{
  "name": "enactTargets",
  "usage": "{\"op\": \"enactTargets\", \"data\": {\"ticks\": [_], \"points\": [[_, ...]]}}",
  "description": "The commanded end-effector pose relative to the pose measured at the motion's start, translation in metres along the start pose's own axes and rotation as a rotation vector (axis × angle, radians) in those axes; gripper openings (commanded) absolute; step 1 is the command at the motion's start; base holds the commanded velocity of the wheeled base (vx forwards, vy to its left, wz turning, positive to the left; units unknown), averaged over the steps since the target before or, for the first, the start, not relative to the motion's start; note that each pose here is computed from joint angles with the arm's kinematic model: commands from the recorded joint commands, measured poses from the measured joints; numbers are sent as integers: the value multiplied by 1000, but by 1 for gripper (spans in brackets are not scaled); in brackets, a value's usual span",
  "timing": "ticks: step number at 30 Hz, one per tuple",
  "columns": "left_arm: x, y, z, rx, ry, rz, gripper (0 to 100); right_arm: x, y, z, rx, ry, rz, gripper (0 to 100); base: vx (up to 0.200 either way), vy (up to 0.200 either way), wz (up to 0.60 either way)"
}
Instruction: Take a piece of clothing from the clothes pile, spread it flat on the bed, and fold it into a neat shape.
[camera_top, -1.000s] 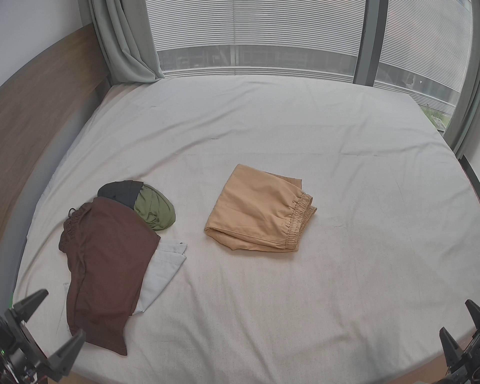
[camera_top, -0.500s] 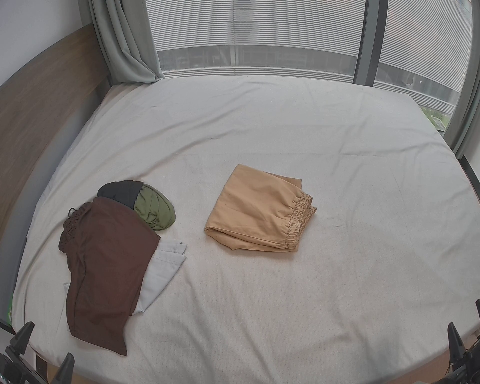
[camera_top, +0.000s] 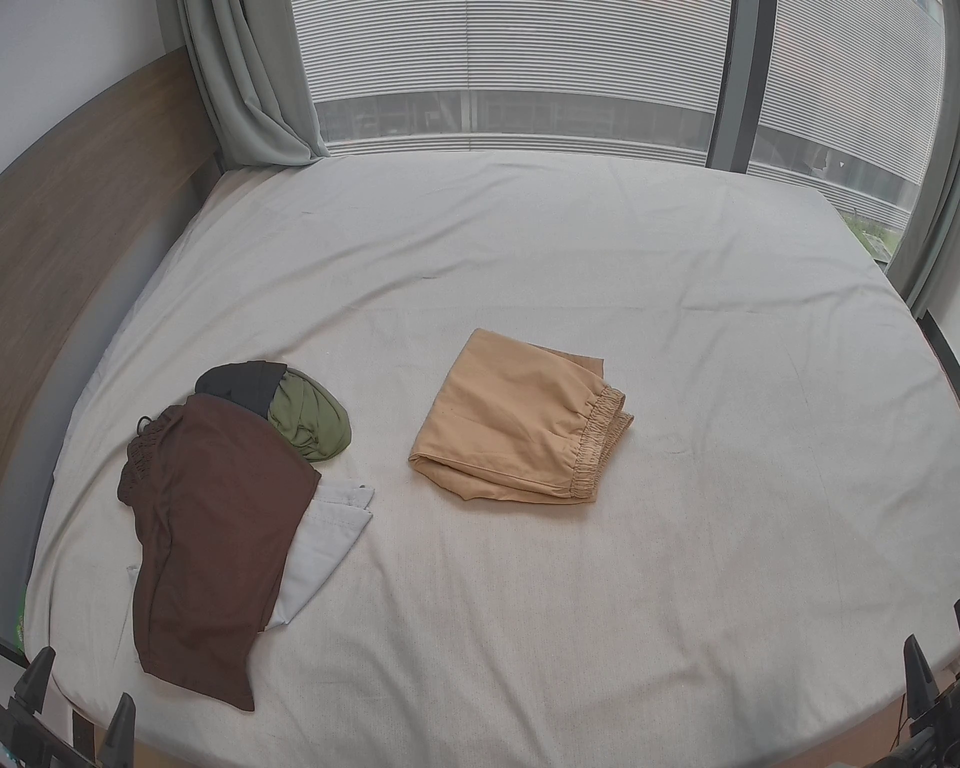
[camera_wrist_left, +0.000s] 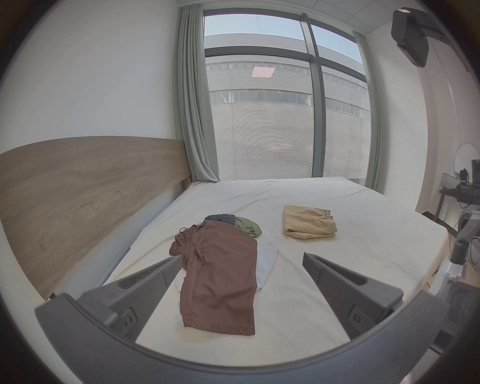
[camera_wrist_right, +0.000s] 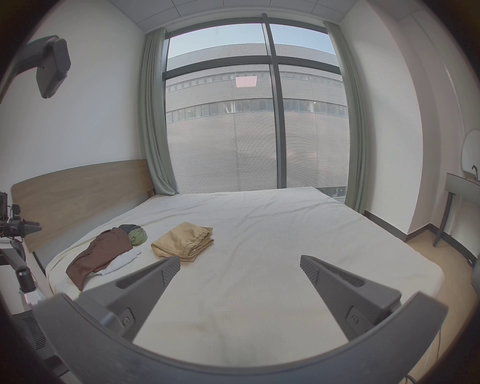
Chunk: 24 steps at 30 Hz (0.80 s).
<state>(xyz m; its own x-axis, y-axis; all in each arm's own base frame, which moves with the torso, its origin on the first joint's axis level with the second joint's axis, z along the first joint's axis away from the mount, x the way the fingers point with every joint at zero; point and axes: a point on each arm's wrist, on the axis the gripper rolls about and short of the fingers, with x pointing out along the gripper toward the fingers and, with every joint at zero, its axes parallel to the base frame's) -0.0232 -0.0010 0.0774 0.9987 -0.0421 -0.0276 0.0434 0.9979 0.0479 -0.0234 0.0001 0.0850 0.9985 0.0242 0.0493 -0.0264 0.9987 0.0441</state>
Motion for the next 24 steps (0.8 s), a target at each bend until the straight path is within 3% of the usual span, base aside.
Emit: {"op": "enactTargets", "data": {"ticks": [1,3,7,24], "points": [[0,0,-6,-3,7,-10,100,0,-1,-4,1,-1,-27,100,0,0,0],[0,0,-6,-5,7,-9,100,0,-2,-8,-15,31,-88,100,0,0,0],[0,0,-5,-3,6,-9,100,0,-1,-9,-35,52,-18,100,0,0,0],[0,0,-5,0,4,-12,100,0,-1,-10,-40,49,-15,100,0,0,0]]}}
